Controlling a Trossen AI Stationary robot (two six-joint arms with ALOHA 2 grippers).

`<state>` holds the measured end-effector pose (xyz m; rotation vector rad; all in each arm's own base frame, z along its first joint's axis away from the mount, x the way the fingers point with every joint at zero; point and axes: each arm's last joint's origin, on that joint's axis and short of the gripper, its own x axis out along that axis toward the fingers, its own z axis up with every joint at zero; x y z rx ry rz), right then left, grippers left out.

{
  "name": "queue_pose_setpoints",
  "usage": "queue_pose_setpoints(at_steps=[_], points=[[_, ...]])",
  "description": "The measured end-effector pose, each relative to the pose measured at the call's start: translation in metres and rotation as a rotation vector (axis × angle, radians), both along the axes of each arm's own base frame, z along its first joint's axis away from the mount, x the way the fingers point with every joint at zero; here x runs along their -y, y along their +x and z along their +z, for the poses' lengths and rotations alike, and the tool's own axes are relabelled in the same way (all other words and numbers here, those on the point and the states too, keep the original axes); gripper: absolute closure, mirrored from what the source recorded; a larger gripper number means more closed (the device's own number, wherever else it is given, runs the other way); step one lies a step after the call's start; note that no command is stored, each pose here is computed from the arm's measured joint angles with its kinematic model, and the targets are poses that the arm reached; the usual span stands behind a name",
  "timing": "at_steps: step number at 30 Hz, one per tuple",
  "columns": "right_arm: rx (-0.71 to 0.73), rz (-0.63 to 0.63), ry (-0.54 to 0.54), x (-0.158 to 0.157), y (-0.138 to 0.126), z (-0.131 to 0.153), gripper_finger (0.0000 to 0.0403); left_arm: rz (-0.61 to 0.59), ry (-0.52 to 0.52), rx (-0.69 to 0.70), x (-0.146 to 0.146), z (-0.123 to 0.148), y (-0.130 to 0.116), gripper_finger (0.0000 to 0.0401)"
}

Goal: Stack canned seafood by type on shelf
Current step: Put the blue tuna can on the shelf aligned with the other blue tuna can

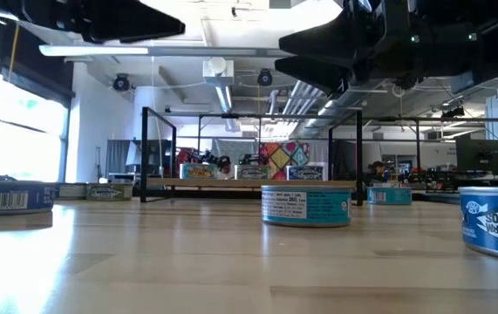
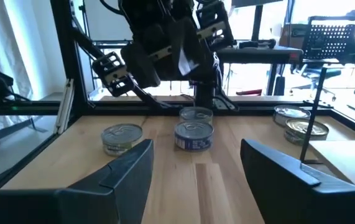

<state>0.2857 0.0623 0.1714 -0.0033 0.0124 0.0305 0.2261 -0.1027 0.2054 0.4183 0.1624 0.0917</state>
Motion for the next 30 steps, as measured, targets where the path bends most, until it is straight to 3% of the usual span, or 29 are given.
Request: queue_pose_setpoints(at_steps=[3, 6, 12, 19, 24, 30], points=[[-0.003, -0.010, 0.000, 0.003, 0.001, 0.000, 0.0167, 0.091, 0.065, -0.064, -0.003, 0.004, -0.004, 0.0295], [-0.010, -0.022, 0.021, 0.007, 0.001, -0.001, 0.0167, 0.175, 0.114, -0.249, -0.008, 0.005, -0.008, 0.0295], [-0.011, -0.039, 0.045, 0.011, 0.002, -0.001, 0.0167, 0.261, -0.117, -0.619, -0.014, 0.023, -0.015, 0.0295], [-0.147, -0.115, -0.012, 0.014, -0.006, 0.001, 0.0167, 0.450, -0.378, -0.884, -0.016, 0.023, -0.040, 0.0295], [-0.329, -0.201, 0.008, 0.016, -0.031, 0.014, 0.0167, 0.588, -0.541, -1.012, -0.010, 0.016, -0.059, 0.0295], [-0.410, -0.245, 0.104, 0.018, -0.048, 0.020, 0.0167, 0.644, -0.596, -0.982, 0.005, 0.001, -0.075, 0.0296]])
